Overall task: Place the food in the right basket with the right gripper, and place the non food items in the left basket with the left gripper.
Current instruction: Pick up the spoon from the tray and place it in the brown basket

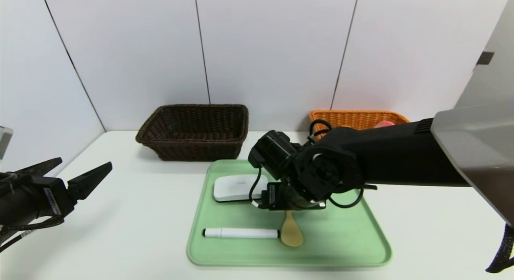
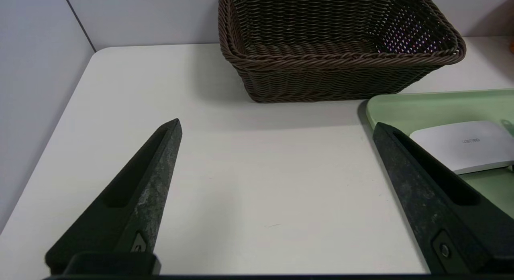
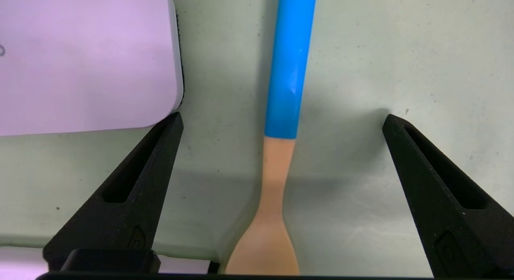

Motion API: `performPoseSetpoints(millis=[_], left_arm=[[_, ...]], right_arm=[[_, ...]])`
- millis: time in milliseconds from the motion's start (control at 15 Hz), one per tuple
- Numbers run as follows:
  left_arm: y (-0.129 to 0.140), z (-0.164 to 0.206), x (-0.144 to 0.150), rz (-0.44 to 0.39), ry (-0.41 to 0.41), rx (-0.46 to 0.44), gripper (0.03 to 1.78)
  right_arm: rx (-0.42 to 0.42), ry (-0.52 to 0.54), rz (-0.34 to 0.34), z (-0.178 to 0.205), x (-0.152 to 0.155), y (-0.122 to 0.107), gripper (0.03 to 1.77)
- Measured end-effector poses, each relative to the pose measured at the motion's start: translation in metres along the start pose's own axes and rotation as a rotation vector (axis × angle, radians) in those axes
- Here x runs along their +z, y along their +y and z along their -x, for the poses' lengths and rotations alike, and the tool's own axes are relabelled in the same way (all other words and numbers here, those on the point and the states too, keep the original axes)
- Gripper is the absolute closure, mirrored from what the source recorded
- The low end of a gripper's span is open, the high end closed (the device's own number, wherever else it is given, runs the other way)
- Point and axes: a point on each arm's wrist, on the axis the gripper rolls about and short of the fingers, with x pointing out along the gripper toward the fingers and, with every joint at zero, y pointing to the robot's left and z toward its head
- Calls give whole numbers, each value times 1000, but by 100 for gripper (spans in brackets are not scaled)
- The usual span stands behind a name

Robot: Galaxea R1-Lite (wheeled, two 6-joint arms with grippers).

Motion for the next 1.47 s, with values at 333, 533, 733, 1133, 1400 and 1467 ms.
performPoseSetpoints(millis=[333, 533, 733, 1133, 1400, 1467], left_arm=[[0, 0, 0, 0, 0, 0, 12], [0, 0, 0, 0, 0, 1, 12], [0, 0, 0, 0, -1, 1, 12], [0, 0, 0, 0, -1, 1, 12], [0, 1, 1, 1, -4, 2, 12], [0, 1, 1, 0, -4, 2, 12]], right_arm=[[-28, 0, -3, -4, -3, -2, 10], [-39, -1, -10, -5, -4, -4, 10], [-40, -1, -10, -5, -4, -4, 10], [-37, -8, -4, -5, -6, -2, 38], [-37, -9, 3, -5, -7, -3, 87], [-37, -10, 4, -5, -7, -3, 95]])
